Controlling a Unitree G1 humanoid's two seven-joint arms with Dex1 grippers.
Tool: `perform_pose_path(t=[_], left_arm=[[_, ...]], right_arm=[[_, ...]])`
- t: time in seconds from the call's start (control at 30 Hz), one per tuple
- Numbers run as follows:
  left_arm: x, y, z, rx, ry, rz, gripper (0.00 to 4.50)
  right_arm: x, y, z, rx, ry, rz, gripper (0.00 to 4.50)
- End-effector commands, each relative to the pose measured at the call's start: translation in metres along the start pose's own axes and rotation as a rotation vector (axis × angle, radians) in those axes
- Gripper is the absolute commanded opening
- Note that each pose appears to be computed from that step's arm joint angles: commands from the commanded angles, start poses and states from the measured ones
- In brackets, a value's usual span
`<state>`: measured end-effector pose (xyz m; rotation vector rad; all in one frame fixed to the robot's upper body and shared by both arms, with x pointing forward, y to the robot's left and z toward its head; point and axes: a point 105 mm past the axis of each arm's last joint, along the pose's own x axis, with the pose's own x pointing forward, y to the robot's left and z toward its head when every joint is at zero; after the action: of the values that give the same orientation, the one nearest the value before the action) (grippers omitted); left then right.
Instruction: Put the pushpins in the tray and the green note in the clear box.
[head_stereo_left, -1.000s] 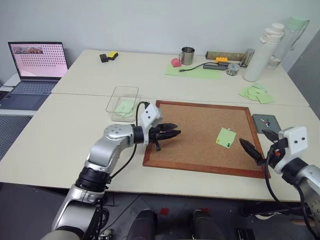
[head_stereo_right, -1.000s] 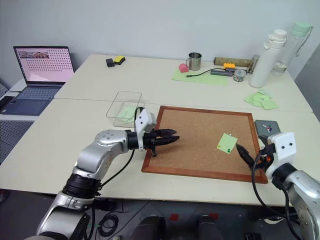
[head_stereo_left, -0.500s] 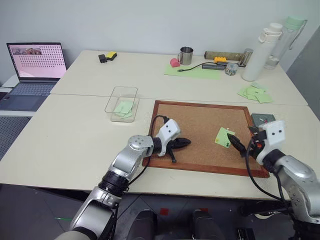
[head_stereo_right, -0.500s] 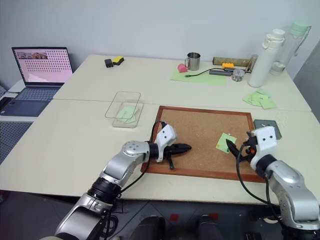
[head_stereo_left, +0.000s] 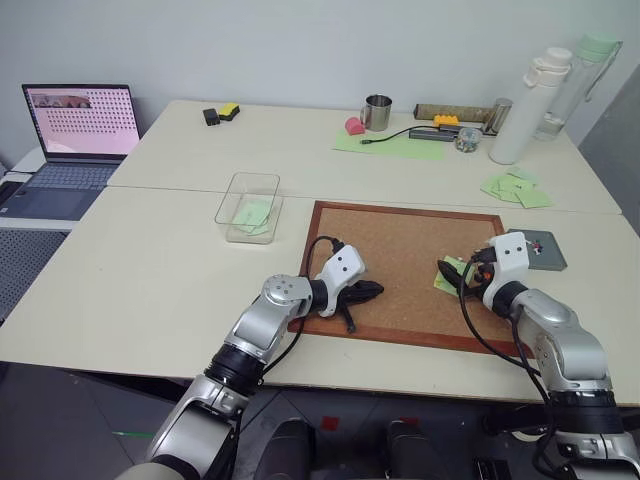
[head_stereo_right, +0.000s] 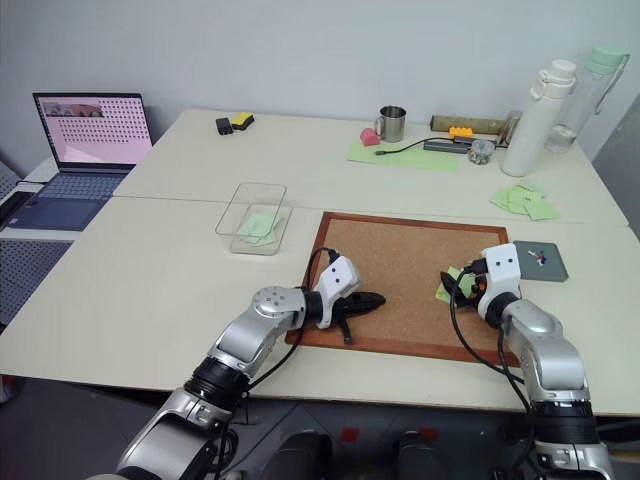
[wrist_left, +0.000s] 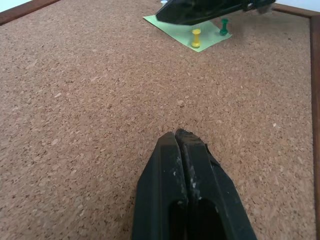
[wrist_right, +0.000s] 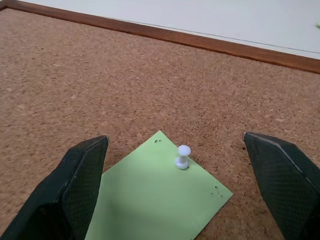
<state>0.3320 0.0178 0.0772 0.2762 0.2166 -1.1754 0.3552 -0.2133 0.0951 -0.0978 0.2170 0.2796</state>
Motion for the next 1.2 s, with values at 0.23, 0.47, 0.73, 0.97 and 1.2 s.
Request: perform_pose_path(t=[0.23, 0.47, 0.73, 0.97, 1.2], left_arm=[[-0.0015, -0.0073, -0.0092, -0.014, 0.024, -0.011, 0.00], [-0.0021, -0.0053, -0.0082, -0.012, 0.025, -0.007, 0.00], [-0.0026, -0.0042, -0.0077, -0.011, 0.027, -0.007, 0.00], [-0.0028, -0.0042, -0.0070, -0.015, 0.027, -0.007, 0.00], [-0.0026, -0.0054, -0.0084, -0.018, 0.033, -0.007, 0.00]], right_arm=[[0.0045, 0.0024, 0.0128, -0.020, -0.066, 0.050, 4.09], [0.0047, 0.0040, 0.0106, -0.037, -0.063, 0.062, 3.94], [0.0014, 0.0004, 0.0124, -0.055, -0.081, 0.045, 2.32], [-0.0007, 0.0011, 0.0077, -0.019, -0.068, 0.058, 0.87], [-0.0010, 0.0025, 0.0100, -0.013, -0.078, 0.062, 0.01]])
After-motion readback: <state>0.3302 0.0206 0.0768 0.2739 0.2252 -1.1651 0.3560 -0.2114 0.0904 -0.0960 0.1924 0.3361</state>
